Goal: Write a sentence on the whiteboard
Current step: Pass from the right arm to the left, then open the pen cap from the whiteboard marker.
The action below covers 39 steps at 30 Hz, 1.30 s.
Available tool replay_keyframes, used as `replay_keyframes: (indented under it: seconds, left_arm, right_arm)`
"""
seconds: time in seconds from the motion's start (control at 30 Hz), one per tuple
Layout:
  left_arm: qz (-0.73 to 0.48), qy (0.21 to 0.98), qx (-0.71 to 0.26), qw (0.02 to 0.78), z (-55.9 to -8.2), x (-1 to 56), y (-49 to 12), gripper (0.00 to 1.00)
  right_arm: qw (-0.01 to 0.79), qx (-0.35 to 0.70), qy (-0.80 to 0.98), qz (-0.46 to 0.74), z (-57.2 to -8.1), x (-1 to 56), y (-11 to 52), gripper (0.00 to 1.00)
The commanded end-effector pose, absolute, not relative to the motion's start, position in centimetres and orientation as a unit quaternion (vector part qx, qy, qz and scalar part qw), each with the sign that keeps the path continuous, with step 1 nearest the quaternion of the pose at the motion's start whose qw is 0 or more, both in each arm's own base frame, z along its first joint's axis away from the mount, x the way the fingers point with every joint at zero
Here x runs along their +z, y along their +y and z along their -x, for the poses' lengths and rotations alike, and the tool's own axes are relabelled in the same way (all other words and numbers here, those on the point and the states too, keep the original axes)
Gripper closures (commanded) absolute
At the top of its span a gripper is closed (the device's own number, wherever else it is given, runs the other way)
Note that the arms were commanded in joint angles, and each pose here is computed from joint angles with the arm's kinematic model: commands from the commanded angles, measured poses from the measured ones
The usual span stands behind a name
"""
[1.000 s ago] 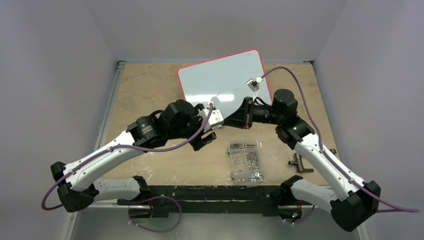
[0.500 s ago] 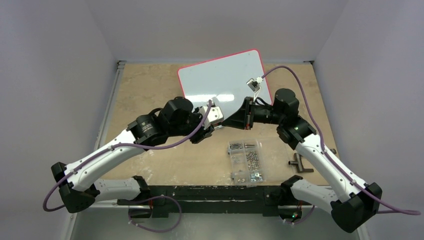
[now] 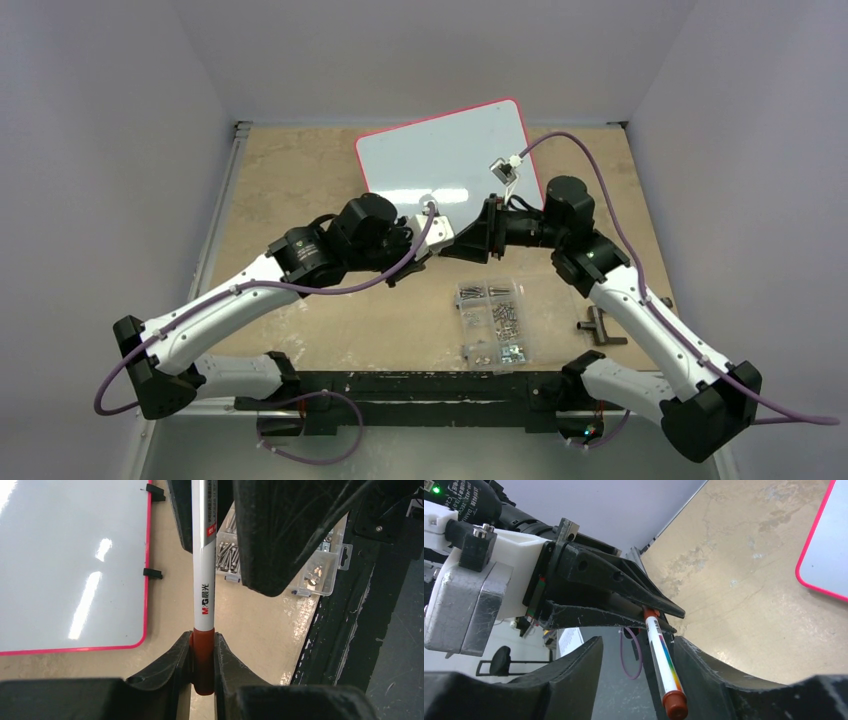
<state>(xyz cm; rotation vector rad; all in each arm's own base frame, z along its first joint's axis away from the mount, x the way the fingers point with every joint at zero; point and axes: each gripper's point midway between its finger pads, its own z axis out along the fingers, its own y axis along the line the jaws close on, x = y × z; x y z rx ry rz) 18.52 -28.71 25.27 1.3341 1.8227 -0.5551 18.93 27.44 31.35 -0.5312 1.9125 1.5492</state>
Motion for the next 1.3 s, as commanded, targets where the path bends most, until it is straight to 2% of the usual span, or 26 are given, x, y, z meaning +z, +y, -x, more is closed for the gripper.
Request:
replay_keyframes:
  seconds: [0.0,0.2,0.43,0.6,1.27]
  left_arm:
    - [-0.500,0.716,-0.216,0.438,-20.0,27.7,-29.2,1.00]
    - [-0.501,0.715,-0.221,0.436,-19.9,27.5,-29.5,1.00]
    - [-0.504,0.712,-0.226,0.435,-19.8,27.6,-29.7,1.00]
    - [-0.505,0.710,-0.225,0.436,-19.9,27.6,-29.8,1.00]
    - [-0.544,0.692,-0.217,0.422,-19.5,27.0,-29.7,1.00]
  right_arm:
    - [0.309,0.599,0.707,0.214,-18.6,32.5,27.8,0.48]
    - [0.302,0.603,0.708,0.209,-18.7,32.3,28.0,0.59]
    - [0.294,0.610,0.706,0.205,-18.8,32.0,28.2,0.61]
    - [0.285,0.614,0.708,0.203,-18.8,31.6,28.6,0.67]
    - [0.262,0.611,0.717,0.209,-18.3,30.0,29.3,0.75]
